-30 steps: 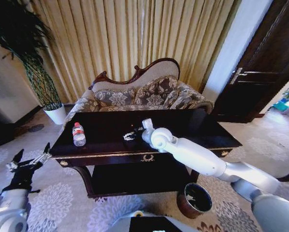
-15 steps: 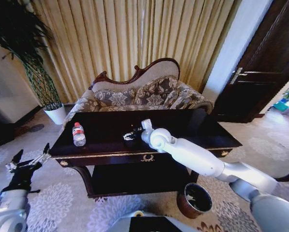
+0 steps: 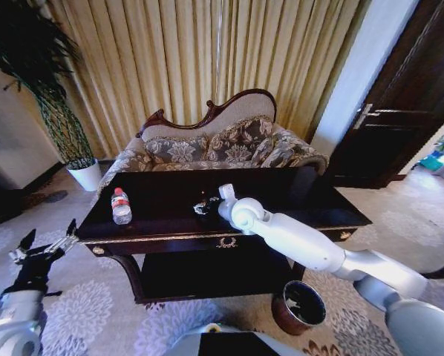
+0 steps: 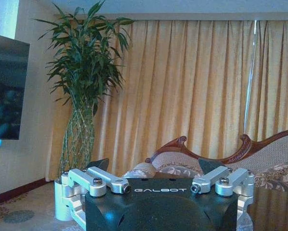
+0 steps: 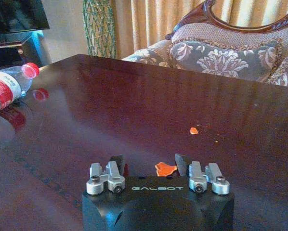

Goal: Move to the front of the table and place the trash on the table into the trash bin.

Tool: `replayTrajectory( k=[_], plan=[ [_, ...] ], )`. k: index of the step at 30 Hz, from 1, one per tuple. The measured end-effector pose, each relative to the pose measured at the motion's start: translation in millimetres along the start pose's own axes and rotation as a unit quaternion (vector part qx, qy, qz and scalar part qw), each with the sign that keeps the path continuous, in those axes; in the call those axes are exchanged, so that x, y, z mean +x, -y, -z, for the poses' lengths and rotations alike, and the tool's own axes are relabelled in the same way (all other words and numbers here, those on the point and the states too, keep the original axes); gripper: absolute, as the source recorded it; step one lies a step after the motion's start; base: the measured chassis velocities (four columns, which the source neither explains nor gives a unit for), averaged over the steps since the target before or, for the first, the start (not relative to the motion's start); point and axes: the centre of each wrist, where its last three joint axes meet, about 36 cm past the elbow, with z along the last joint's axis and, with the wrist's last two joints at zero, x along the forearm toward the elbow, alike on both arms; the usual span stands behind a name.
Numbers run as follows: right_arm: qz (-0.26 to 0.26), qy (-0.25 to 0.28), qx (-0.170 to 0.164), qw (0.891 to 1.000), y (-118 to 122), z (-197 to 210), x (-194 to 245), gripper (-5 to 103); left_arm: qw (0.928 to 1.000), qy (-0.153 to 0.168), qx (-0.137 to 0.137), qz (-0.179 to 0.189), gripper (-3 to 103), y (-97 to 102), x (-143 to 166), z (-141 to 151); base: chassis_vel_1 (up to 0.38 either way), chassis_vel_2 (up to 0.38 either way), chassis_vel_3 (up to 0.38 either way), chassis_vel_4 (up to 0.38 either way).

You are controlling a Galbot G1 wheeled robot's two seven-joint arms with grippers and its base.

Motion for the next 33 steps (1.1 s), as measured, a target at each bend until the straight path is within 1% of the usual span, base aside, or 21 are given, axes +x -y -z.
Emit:
replayTrajectory(
  k=[3, 4, 5, 6, 9, 10, 13, 28, 29, 32, 33],
  plan=[
    [-0.002, 0.002, -0.003, 1.000, 2.7, 0.9, 1.2, 61, 1.0000, -0.001, 0.000, 0.000, 100, -0.3, 0.2, -0.2, 0.000, 0.000, 0.000, 0.000],
    [-0.003, 0.003, -0.004, 1.000, 3.7, 1.6, 1.8, 58, 1.0000, -0.001, 0.000, 0.000, 100, -0.4, 0.2, -0.5, 0.000, 0.000, 0.000, 0.000],
    [-0.003, 0.003, -0.004, 1.000, 3.7, 1.6, 1.8, 58, 1.0000, -0.001, 0.000, 0.000, 100, -0.4, 0.2, -0.5, 0.000, 0.000, 0.000, 0.000],
    [-0.004, 0.003, -0.005, 1.000, 5.1, 1.8, 2.4, 61, 1.0000, -0.001, 0.000, 0.000, 100, -0.5, 0.3, -0.6, 0.000, 0.000, 0.000, 0.000],
    [-0.009, 0.004, -0.007, 1.000, 9.0, 1.2, 3.9, 61, 1.0000, -0.001, 0.000, -0.001, 100, -0.6, 0.4, -0.7, 0.000, 0.000, 0.000, 0.000],
    [-0.013, 0.003, -0.009, 1.000, 12.6, -0.1, 5.3, 63, 1.0000, -0.001, 0.000, -0.002, 100, -0.8, 0.4, -0.6, 0.000, 0.000, 0.000, 0.000],
    [-0.017, 0.000, -0.009, 1.000, 17.2, -3.3, 9.1, 61, 1.0000, -0.001, 0.000, -0.003, 100, -1.4, 0.4, -1.0, 0.000, 0.000, 0.000, 0.000],
    [-0.014, -0.001, -0.010, 1.000, 15.8, -8.0, 13.2, 61, 1.0000, -0.001, 0.000, -0.006, 100, -0.8, -0.1, -1.3, 0.000, 0.000, 0.000, 0.000],
    [-0.014, 0.000, -0.010, 1.000, 15.7, -8.0, 13.0, 59, 1.0000, -0.001, 0.000, -0.005, 100, -1.1, 0.2, -1.2, 0.000, 0.000, 0.000, 0.000],
    [-0.015, 0.000, -0.010, 1.000, 15.9, -7.8, 13.0, 48, 1.0000, -0.001, -0.001, -0.005, 100, -1.5, 0.4, -1.0, 0.000, 0.000, 0.000, 0.000],
    [-0.015, 0.000, -0.010, 1.000, 15.9, -7.8, 13.0, 48, 1.0000, -0.001, -0.001, -0.005, 100, -1.5, 0.4, -1.0, 0.000, 0.000, 0.000, 0.000]
  ],
)
